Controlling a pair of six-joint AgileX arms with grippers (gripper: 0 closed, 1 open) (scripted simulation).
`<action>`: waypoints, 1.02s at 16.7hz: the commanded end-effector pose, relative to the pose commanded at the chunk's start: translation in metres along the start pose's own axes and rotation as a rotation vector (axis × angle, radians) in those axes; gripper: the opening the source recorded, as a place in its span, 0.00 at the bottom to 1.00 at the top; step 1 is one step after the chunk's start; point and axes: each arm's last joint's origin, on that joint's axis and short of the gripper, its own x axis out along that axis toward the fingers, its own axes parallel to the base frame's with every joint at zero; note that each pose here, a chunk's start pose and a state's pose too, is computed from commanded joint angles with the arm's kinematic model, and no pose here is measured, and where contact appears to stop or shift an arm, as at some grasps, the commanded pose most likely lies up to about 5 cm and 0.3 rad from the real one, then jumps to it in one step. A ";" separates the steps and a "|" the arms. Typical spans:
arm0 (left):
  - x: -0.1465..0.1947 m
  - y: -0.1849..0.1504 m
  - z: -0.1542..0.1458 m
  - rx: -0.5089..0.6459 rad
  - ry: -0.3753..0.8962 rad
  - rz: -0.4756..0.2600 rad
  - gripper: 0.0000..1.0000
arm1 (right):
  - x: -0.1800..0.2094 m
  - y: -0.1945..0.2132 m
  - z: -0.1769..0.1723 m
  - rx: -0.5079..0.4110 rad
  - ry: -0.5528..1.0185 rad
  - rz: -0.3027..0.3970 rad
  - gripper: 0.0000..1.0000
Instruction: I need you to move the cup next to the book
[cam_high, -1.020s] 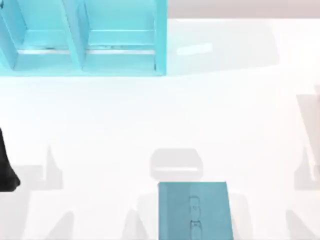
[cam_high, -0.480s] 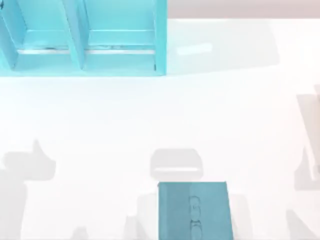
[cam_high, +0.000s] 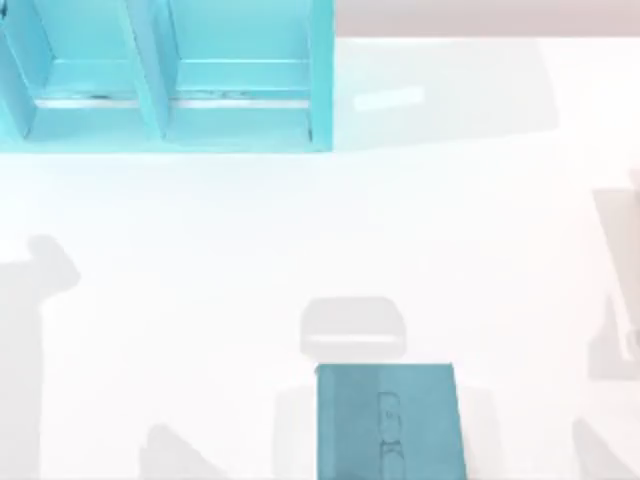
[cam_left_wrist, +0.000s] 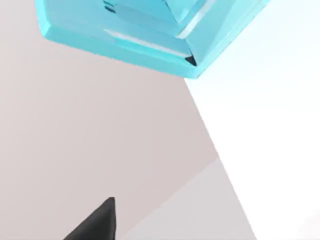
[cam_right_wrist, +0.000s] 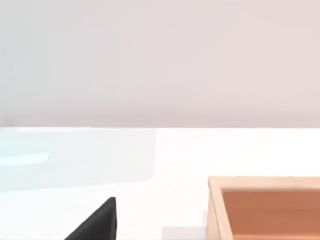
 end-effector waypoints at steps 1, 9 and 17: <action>0.008 0.010 0.001 0.099 0.049 -0.069 1.00 | 0.000 0.000 0.000 0.000 0.000 0.000 1.00; 0.107 0.041 -0.018 0.579 0.141 -0.733 1.00 | 0.000 0.000 0.000 0.000 0.000 0.000 1.00; 0.164 0.033 -0.037 0.724 0.026 -1.041 1.00 | 0.000 0.000 0.000 0.000 0.000 0.000 1.00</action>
